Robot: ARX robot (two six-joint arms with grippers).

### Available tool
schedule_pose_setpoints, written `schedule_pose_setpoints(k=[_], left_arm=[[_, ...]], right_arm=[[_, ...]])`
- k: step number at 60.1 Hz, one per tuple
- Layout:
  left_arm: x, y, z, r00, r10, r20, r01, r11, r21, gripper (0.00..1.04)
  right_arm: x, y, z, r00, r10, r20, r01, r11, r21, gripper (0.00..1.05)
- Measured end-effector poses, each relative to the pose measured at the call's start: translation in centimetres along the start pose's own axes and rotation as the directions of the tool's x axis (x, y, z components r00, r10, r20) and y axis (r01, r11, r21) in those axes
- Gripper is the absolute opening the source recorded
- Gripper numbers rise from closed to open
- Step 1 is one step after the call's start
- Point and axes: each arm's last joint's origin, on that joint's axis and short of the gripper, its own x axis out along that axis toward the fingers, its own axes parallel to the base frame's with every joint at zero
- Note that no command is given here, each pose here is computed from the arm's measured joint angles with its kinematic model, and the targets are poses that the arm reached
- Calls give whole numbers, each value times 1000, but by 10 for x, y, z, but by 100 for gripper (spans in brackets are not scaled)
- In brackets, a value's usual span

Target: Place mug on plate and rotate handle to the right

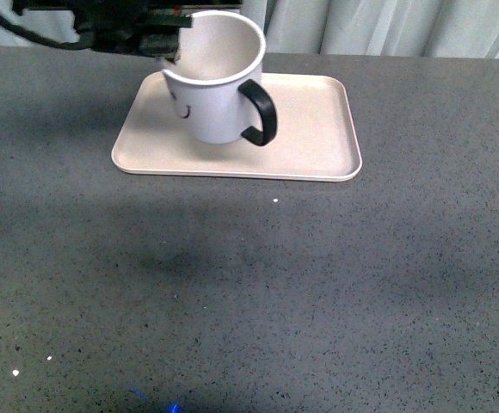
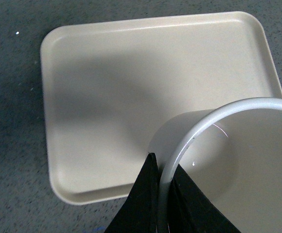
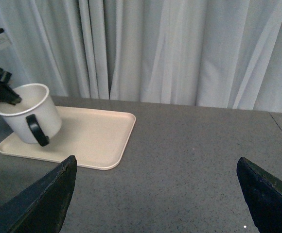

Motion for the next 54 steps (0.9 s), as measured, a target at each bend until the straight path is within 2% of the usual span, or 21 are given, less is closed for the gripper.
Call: schedule_pose_setpoints(k=[10, 24, 54], left_arm=[[25, -12, 10, 999, -10, -31, 11, 999, 32, 2], [54, -10, 10, 996, 20, -91, -15, 999, 50, 2], [75, -8, 5, 989, 16, -146, -8, 998, 61, 2]], right_arm=[[0, 0, 0, 1000, 0, 0, 0, 1000, 0, 95], [0, 0, 0, 1000, 0, 0, 0, 1000, 0, 96], [0, 0, 0, 1000, 0, 0, 0, 1000, 0, 95]])
